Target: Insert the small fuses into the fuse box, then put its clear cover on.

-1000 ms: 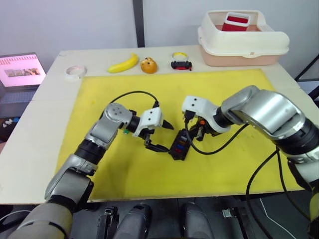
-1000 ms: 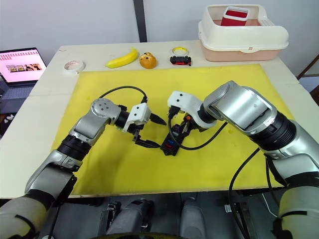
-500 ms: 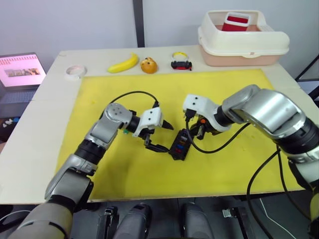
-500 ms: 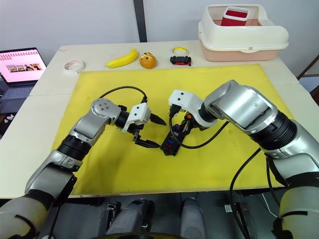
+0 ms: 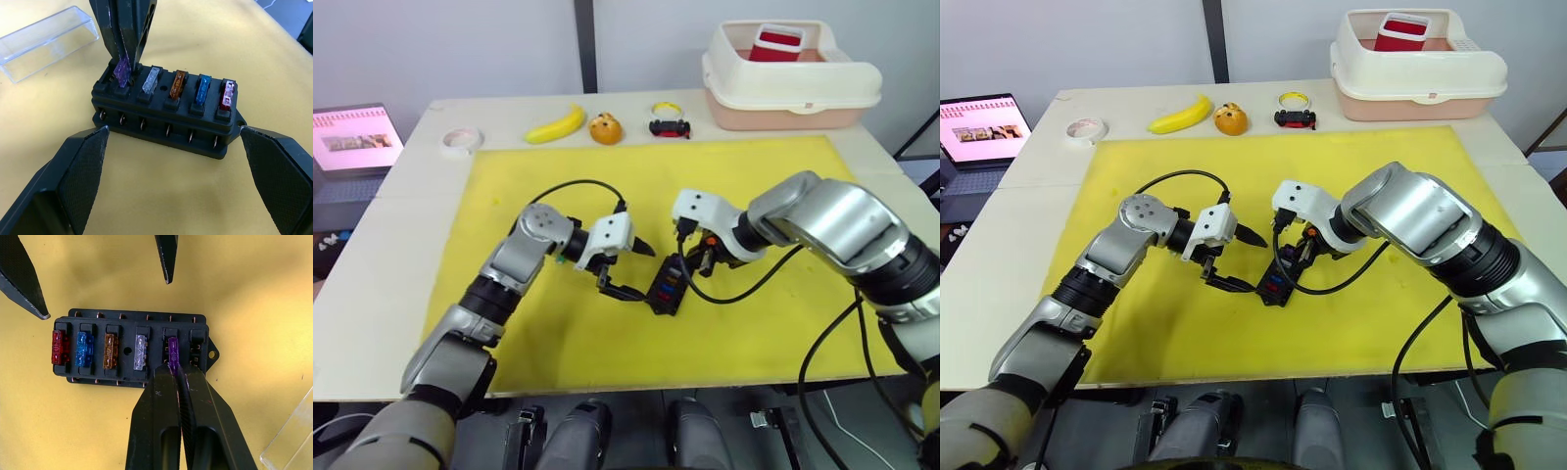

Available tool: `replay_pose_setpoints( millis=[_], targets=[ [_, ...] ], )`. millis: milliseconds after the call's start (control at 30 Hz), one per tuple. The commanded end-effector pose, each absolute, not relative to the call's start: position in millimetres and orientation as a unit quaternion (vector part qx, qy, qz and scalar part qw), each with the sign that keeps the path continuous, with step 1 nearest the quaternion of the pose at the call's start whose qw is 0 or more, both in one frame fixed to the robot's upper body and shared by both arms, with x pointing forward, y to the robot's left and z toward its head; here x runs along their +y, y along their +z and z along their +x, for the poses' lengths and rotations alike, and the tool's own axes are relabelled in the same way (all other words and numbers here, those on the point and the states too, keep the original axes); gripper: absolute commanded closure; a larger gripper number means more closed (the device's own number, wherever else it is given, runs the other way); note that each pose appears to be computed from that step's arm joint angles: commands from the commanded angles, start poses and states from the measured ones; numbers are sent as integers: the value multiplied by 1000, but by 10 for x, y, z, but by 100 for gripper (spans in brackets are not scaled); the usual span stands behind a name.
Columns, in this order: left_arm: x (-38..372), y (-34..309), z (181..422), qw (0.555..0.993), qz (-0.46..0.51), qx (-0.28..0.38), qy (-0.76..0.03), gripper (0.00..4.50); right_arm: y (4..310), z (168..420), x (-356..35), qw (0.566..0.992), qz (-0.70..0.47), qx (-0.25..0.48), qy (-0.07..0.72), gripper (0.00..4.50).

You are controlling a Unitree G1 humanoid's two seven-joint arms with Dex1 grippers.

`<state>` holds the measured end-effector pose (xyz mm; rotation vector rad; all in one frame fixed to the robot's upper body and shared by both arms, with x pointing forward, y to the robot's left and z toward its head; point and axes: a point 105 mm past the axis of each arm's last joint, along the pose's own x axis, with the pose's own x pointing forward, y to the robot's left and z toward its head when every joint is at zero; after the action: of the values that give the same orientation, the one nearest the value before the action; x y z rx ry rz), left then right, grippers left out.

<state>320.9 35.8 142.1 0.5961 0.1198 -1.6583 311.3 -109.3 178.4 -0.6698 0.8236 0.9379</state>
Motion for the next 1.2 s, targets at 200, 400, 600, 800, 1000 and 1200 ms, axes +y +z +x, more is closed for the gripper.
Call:
replay_pose_setpoints(
  millis=[200, 400, 600, 800, 1000, 1200],
  targets=[
    [351, 1511, 3203, 635, 267, 33, -724, 2, 1869, 3103, -1034, 762, -314, 359, 439, 450],
    [354, 1509, 3205, 636, 268, 33, -723, 0, 1915, 3094, -1011, 763, -313, 354, 442, 257],
    [354, 1508, 3208, 636, 268, 32, -723, 0, 2054, 3113, -1007, 773, -310, 336, 441, 257],
    [352, 1505, 3210, 636, 269, 32, -723, 0, 2172, 3111, -1025, 782, -309, 311, 443, 257],
    [353, 1502, 3208, 636, 269, 31, -723, 0, 2133, 3079, -1054, 795, -312, 258, 452, 257],
    [370, 1489, 3206, 636, 270, 33, -723, 0, 2038, 2957, -1127, 815, -268, 203, 472, 257]
  ],
)
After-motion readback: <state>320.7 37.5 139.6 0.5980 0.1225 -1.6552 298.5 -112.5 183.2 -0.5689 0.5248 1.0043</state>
